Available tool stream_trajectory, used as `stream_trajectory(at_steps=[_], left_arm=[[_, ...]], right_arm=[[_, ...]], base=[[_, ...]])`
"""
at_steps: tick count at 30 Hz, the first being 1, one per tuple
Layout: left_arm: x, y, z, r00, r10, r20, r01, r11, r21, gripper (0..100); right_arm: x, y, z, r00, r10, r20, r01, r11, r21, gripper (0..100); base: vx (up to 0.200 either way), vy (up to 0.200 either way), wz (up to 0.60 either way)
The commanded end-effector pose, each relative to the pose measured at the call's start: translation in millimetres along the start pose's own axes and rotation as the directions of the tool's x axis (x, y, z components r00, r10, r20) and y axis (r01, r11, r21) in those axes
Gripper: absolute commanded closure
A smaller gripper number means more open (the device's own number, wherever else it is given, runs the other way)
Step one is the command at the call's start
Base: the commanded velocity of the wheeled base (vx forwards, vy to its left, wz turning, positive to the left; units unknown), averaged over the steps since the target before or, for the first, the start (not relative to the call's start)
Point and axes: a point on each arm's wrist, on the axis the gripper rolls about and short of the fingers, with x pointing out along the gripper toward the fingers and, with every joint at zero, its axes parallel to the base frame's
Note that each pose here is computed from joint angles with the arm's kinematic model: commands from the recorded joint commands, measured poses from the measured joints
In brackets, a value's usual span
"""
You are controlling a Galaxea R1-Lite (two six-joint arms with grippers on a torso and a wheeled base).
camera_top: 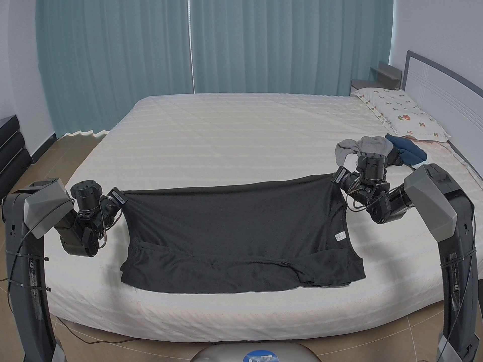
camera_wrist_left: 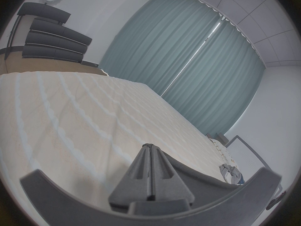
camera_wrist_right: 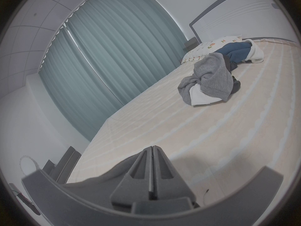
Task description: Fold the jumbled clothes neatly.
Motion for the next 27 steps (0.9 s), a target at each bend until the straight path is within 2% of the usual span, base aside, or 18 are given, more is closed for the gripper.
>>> stream_trajectory(at_steps=[1, 8, 15, 23, 27], left_arm=[[0, 0, 0, 1.000, -0.001, 0.000, 0.001, 1.000, 0.001, 100], [-1, 2, 0, 1.000, -0.001, -0.007, 0.001, 1.000, 0.004, 100], [-5, 2, 0, 1.000, -0.001, -0.015, 0.001, 1.000, 0.008, 100], [-12, 2, 1, 0.999, -0.005, -0.032, 0.007, 0.998, 0.055, 100], [-17, 0, 6, 0.999, -0.031, -0.019, 0.032, 0.997, 0.068, 100]], right_arm=[[-2, 0, -1, 1.000, -0.004, -0.010, 0.004, 1.000, -0.001, 100], [-6, -7, -9, 0.998, -0.026, -0.051, 0.026, 1.000, -0.003, 100], [-14, -9, -4, 0.997, -0.037, -0.067, 0.036, 0.999, -0.010, 100], [-32, -6, 0, 0.991, -0.017, -0.130, 0.015, 1.000, -0.021, 100], [-37, -6, 0, 0.991, -0.020, -0.133, 0.017, 1.000, -0.024, 100]], base=[[0.000, 0.000, 0.00], [0.000, 0.000, 0.00], [0.000, 0.000, 0.00], [0.000, 0.000, 0.00], [0.000, 0.000, 0.00]])
